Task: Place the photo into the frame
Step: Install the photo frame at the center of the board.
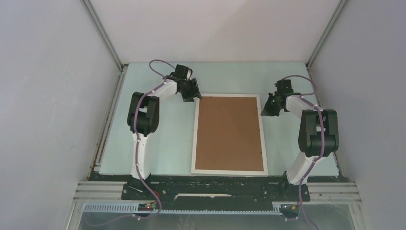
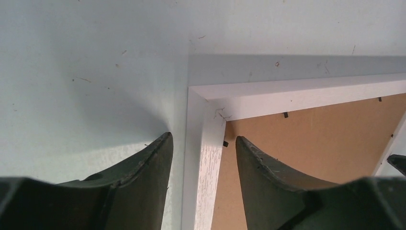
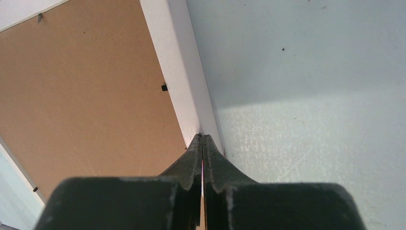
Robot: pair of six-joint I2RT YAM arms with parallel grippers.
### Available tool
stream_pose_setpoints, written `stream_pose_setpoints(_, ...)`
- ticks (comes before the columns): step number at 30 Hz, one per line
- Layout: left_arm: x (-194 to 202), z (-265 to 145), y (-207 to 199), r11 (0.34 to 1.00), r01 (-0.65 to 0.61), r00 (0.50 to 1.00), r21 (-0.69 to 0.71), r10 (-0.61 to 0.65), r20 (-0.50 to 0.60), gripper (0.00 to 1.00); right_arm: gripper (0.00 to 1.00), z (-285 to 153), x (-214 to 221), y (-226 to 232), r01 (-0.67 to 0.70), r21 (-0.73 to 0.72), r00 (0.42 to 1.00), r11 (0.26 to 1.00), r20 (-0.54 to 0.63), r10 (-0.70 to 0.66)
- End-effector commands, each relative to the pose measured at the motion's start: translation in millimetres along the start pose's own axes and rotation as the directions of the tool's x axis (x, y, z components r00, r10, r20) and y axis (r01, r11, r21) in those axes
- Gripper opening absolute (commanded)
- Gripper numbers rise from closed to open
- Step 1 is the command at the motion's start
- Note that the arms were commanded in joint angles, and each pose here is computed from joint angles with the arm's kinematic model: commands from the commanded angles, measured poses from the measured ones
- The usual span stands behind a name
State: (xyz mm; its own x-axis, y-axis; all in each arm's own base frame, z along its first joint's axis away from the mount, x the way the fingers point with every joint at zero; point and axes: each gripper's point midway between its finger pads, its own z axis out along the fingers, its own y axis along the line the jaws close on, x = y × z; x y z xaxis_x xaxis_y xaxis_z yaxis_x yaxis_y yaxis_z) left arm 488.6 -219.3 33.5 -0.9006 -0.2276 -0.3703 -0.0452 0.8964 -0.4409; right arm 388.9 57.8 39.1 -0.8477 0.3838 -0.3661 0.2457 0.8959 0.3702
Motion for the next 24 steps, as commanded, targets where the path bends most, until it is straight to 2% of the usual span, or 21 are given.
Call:
stream_pose_setpoints(1,-26,-34,-20,0.996,-0.003,0.995,0.09,-0.006,0.098,0.61,0.01,8,15,3,0.004,-0.006,0.999,1.0,-0.045,-0.005)
stream_pose_setpoints(6,-26,-43,-11,0.996,0.019,0.993,0.093,-0.03,0.117,0.61,0.01,8,15,4,0.008,-0.009,0.999,1.0,-0.045,-0.008)
stream_pose_setpoints(9,-27,-44,-6,0.997,0.019,0.991,0.079,-0.029,0.128,0.58,0.01,8,16,5,0.009,-0.009,0.999,1.0,-0.046,-0.01)
stream_pose_setpoints(24,-19,-18,-11,0.998,0.018,0.997,0.052,-0.022,0.068,0.47,0.01,7,15,6,0.016,-0.01,0.999,1.0,-0.046,-0.016)
